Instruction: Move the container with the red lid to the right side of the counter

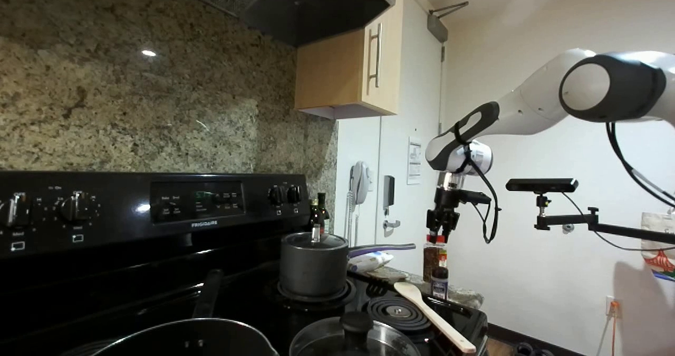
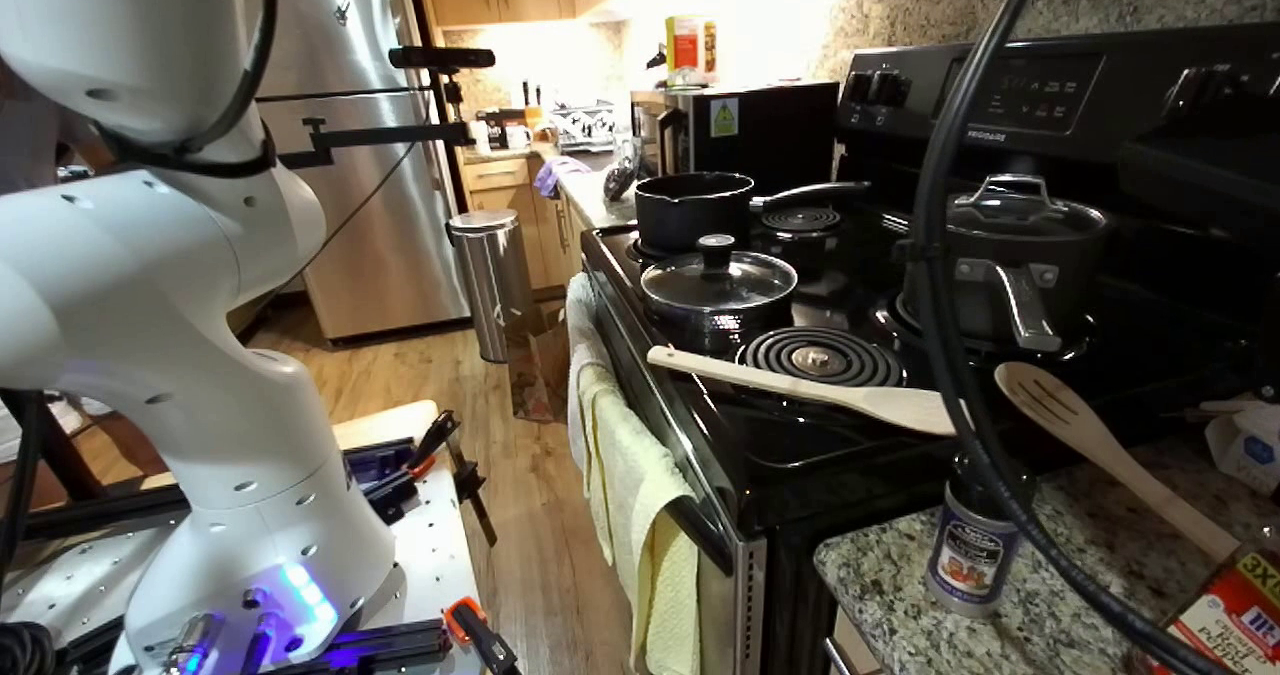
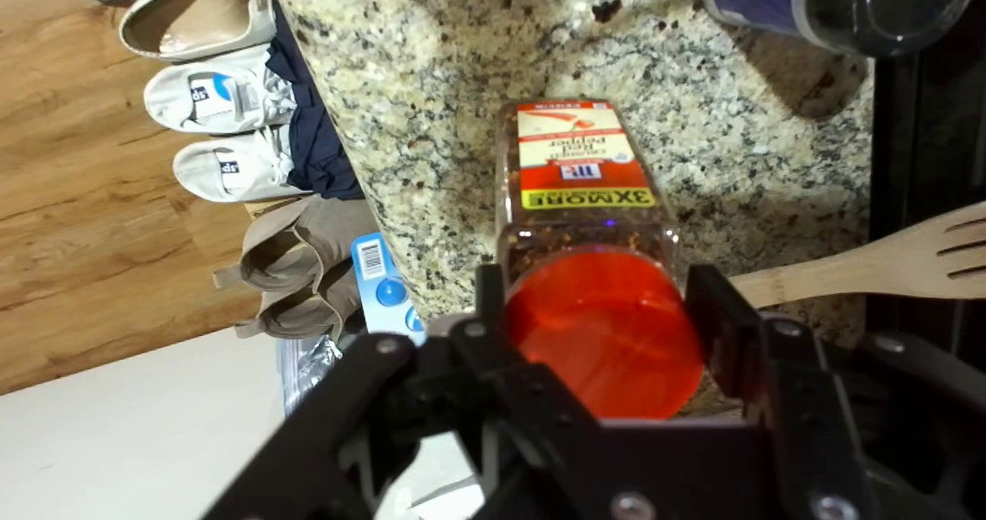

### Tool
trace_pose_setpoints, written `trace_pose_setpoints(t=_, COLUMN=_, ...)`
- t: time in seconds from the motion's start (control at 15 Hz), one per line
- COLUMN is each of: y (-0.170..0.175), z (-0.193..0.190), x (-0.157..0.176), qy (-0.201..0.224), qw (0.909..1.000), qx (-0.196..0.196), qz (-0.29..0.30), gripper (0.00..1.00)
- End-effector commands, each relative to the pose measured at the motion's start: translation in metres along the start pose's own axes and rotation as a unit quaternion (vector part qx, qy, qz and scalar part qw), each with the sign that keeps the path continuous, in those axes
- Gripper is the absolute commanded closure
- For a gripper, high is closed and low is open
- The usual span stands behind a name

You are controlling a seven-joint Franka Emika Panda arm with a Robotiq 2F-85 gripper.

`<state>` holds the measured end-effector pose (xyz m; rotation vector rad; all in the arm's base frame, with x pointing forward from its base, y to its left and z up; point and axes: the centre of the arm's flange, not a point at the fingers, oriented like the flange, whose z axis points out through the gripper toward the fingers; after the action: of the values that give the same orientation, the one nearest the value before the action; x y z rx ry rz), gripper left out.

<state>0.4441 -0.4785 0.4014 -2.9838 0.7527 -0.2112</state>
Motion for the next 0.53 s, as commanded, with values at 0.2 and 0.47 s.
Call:
trace_pose_setpoints(t=0.2, y=-0.003, z=-0.005, x=-0.011, qy=-0.003, qw=0.9993, qx=-0.011, qz=-0.035, gripper=0.65)
trace_pose_setpoints(t=0.47, y=-0.010, z=0.016, x=-0.012, qy=-0.003, qw=0.9992, qx=0.000, qz=-0.040, gripper=0.65)
